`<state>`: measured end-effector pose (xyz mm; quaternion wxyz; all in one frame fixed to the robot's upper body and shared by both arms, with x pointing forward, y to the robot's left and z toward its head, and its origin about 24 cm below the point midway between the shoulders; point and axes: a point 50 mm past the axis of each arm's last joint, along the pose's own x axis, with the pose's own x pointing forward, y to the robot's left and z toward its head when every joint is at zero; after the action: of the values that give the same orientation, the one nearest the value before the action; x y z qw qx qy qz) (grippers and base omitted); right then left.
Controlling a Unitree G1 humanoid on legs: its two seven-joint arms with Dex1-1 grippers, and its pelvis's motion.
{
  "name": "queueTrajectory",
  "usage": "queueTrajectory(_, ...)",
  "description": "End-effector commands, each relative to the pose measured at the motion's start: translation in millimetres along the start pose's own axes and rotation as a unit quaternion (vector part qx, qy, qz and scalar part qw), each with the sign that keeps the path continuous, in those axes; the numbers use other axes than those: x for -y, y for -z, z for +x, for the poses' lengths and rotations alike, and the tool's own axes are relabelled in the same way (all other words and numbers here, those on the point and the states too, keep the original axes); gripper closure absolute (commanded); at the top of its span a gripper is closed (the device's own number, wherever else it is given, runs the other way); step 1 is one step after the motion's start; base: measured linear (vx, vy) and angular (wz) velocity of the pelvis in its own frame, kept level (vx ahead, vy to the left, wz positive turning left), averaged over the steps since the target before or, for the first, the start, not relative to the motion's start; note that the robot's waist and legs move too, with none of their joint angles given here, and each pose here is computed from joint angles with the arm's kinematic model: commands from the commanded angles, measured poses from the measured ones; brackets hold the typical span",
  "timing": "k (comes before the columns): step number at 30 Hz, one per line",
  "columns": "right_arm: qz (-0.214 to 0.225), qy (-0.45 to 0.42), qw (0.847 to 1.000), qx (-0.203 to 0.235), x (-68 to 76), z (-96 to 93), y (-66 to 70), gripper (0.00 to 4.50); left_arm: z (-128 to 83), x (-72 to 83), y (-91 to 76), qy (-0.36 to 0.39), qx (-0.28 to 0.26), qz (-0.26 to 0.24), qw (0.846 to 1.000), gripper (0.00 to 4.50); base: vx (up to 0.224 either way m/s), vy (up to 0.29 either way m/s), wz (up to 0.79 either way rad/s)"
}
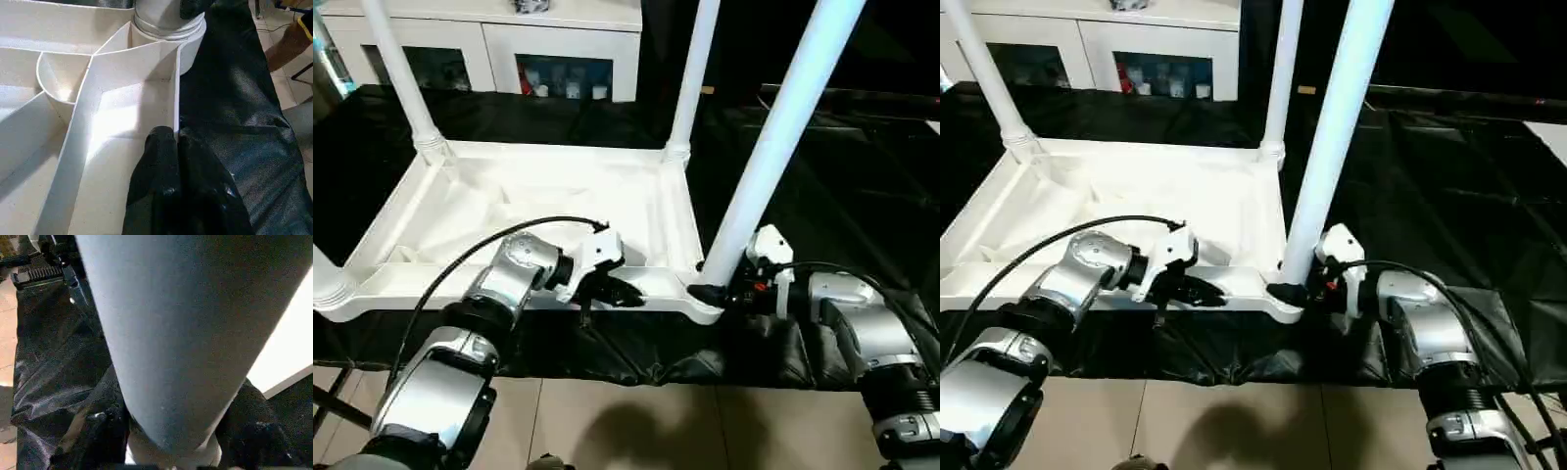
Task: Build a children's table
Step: Rotate leg to tighten
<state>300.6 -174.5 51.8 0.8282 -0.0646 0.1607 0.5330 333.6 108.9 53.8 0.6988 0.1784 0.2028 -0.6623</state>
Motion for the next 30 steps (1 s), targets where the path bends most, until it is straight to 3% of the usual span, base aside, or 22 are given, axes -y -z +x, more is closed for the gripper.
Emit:
queueTrajectory(1,0.022,-0.098,0.995,-0.019,-27.8,28.1,12.4,2.54,12,-4.5,-21.2,-0.029,0.033,0.024,0.999,4.5,0.0,0.0,0.0)
queueTrajectory(9,0.08,0.078,0.993,0.024,-8.9,46.9,14.1,2.54,33,-13.9,-36.9,-0.115,0.053,-0.004,0.992,4.5,0.0,0.0,0.0)
queueTrajectory(14,0.133,0.196,0.971,0.037,-0.2,69.2,14.4,2.55,52,-17.2,-49.7,-0.171,0.059,-0.021,0.983,4.5,0.0,0.0,0.0)
queueTrajectory(15,0.152,0.238,0.959,0.035,1.9,78.0,13.8,2.55,57,-17.9,-54.2,-0.188,0.064,-0.027,0.98,4.5,0.0,0.0,0.0)
queueTrajectory(20,0.19,0.307,0.931,0.054,1.4,100.5,5.4,2.55,69,-17.6,-64.3,-0.217,0.071,-0.026,0.973,4.5,0.0,0.0,0.0)
queueTrajectory(22,0.193,0.313,0.928,0.059,0.8,103.9,3.3,2.55,70,-17.1,-65.4,-0.218,0.069,-0.022,0.973,4.5,0.0,0.0,0.0)
queueTrajectory(23,0.199,0.309,0.928,0.066,-0.1,106.4,1.5,2.2,71,-16.5,-65.8,-0.216,0.068,-0.016,0.974,4.5,0.0,0.0,0.0)
queueTrajectory(26,0.203,0.302,0.928,0.077,-0.7,109.5,-2.1,1.83,72,-14.1,-65.3,-0.202,0.072,-0.009,0.977,4.5,0.0,0.0,0.0)
queueTrajectory(29,0.18,0.295,0.936,0.069,1.8,106.6,-2.5,1.57,68,-13.3,-62.1,-0.189,0.076,-0.006,0.979,4.5,0.0,0.0,0.0)
queueTrajectory(30,0.158,0.281,0.945,0.064,2.7,103.5,-2.2,1.44,65,-13.5,-58.6,-0.184,0.072,-0.002,0.98,4.5,0.0,0.0,0.0)
